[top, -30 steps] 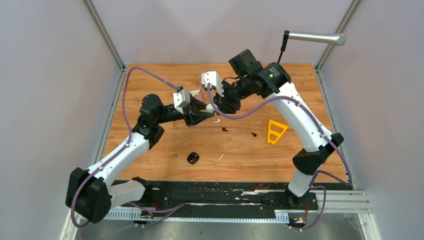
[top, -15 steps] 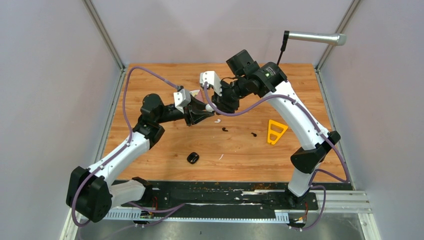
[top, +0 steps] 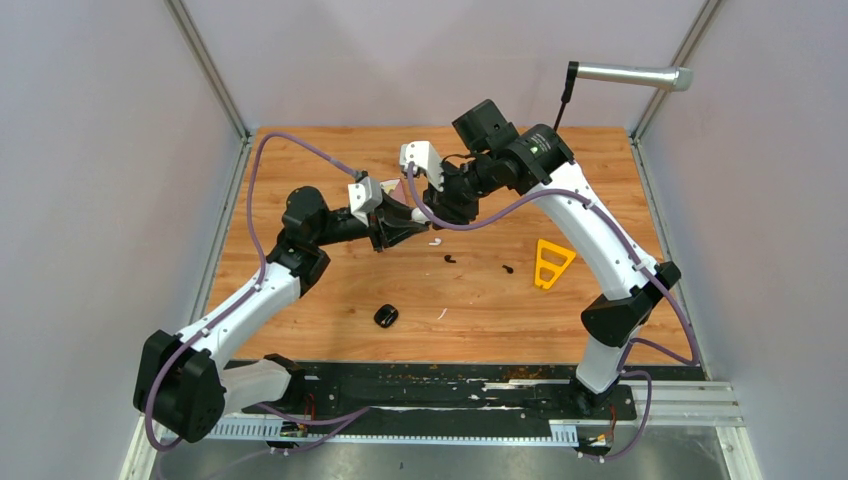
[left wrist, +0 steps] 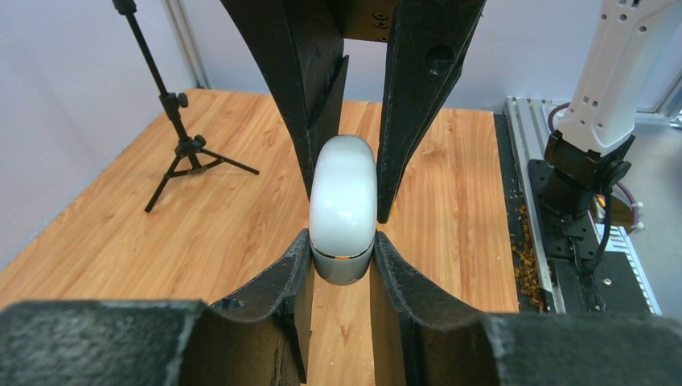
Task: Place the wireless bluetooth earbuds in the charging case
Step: Pick up the charging case at the center of the board.
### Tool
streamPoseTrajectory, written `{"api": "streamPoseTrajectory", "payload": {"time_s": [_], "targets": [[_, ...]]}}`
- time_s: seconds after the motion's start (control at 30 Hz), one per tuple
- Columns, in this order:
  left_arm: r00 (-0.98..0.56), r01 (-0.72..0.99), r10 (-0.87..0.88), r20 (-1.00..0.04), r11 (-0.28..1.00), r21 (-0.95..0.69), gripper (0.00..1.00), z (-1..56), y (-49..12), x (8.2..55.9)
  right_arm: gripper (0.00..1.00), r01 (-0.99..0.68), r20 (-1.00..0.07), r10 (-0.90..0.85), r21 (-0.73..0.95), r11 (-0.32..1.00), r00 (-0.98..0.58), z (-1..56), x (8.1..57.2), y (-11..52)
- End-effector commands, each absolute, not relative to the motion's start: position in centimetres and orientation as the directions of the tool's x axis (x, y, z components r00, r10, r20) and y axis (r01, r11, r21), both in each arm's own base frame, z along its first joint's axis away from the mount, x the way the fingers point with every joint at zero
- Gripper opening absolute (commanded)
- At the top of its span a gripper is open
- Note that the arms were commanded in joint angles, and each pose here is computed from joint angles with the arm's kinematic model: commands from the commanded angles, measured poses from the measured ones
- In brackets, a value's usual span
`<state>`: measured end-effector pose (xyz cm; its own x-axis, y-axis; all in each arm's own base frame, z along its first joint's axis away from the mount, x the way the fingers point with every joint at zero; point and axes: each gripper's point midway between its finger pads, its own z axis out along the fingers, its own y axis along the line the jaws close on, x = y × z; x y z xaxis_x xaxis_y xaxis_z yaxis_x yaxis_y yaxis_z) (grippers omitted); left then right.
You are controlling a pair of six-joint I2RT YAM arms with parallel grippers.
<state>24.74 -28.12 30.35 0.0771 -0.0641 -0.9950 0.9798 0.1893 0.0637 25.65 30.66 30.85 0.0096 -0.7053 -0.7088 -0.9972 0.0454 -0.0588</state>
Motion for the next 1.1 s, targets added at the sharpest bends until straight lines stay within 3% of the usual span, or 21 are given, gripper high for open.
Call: {"api": "streamPoseTrajectory", "payload": {"time_s": [0.0,0.1,0.2,0.23,0.7,0.87,0.97,1.03,1.07], "targets": [[0.124,0.977,-0.087,-0.988,0.183,0.107,0.00,32.02,-28.30,24.80,0.03,-0.995,-0.745,-0.667,-0.069,0.065,0.008,32.13,25.76,31.48],[0.107,0.976,-0.086,-0.991,0.200,0.088,0.01,31.75,-28.24,25.08,0.03,-0.995,-0.743,-0.669,-0.070,0.066,0.008,32.14,25.73,31.37],[0.088,0.970,-0.094,-0.992,0.235,0.064,0.29,31.69,-28.11,25.58,0.00,-0.994,-0.743,-0.669,-0.058,0.091,-0.018,32.15,25.90,31.41],[0.086,0.969,-0.100,-0.991,0.238,0.060,0.32,31.81,-28.08,25.58,0.00,-0.994,-0.743,-0.669,-0.053,0.096,-0.025,32.13,25.92,31.44],[0.064,0.973,-0.106,-0.992,0.229,0.038,0.39,31.55,-28.30,25.71,0.00,-0.992,-0.748,-0.661,-0.036,0.122,-0.055,31.84,26.19,31.72],[0.066,0.974,-0.108,-0.992,0.224,0.041,0.29,31.60,-28.36,25.68,0.00,-0.991,-0.751,-0.658,-0.038,0.130,-0.057,31.86,26.34,31.79],[0.079,0.975,-0.111,-0.991,0.215,0.054,0.10,31.71,-28.40,25.56,0.02,-0.991,-0.750,-0.658,-0.031,0.133,-0.065,31.70,26.34,31.80],[0.082,0.975,-0.109,-0.991,0.213,0.057,0.01,31.66,-28.42,25.52,0.11,-0.990,-0.749,-0.659,-0.027,0.139,-0.072,31.68,26.37,31.78],[0.084,0.975,-0.107,-0.991,0.214,0.060,0.00,31.61,-28.39,25.52,0.23,-0.990,-0.747,-0.660,-0.027,0.142,-0.074,31.72,26.37,31.73]]}}
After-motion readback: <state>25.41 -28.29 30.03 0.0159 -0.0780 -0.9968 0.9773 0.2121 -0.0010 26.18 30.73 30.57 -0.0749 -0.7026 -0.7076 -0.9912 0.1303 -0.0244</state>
